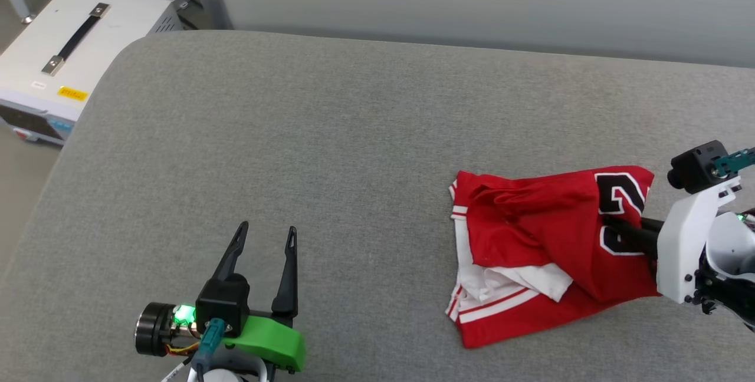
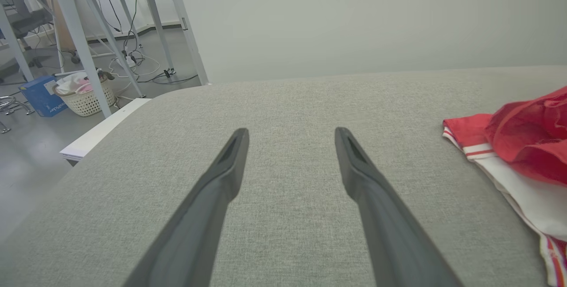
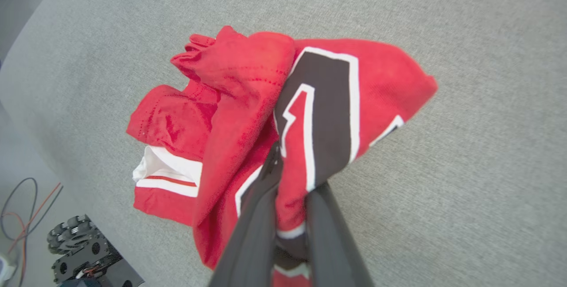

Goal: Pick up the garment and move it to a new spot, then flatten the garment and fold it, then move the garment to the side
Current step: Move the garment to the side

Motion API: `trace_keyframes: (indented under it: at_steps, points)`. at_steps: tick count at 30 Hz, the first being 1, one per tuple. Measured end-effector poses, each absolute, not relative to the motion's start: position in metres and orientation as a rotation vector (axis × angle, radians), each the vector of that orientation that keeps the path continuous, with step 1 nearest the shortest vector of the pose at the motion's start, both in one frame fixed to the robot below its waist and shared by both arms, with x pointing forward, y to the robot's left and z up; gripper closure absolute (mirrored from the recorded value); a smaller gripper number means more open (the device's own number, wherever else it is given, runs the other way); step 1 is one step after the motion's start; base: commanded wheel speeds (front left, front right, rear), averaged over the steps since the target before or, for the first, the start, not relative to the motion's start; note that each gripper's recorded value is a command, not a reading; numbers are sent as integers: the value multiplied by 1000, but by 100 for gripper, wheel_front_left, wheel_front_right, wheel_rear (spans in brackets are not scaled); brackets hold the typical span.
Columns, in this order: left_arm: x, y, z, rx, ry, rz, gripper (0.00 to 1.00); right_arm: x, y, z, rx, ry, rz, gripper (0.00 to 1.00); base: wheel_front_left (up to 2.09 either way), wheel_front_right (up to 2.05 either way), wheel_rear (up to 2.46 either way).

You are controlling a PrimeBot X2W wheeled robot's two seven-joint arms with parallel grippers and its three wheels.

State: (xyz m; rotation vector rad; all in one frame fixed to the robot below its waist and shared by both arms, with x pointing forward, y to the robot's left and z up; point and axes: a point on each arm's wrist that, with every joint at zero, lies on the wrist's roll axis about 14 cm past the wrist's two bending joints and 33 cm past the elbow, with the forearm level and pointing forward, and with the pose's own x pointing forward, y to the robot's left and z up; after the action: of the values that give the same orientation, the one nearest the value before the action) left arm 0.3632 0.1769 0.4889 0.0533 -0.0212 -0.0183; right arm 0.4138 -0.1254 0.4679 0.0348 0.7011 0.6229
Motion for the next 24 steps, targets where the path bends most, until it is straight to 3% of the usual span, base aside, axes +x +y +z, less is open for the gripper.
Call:
trace_keyframes:
  at_steps: [6, 16, 24]
  points:
    - [372, 159, 492, 46, -37, -69, 0, 411, -164, 496, -104, 634, 568, 100, 0, 0, 0]
    - [398, 134, 495, 40, -59, -146, 0, 407, -228, 514, -166, 621, 409, 100, 0, 0, 0]
    - [440, 121, 497, 50, -100, -192, 0, 433, -326, 508, -214, 686, 136, 100, 0, 0, 0]
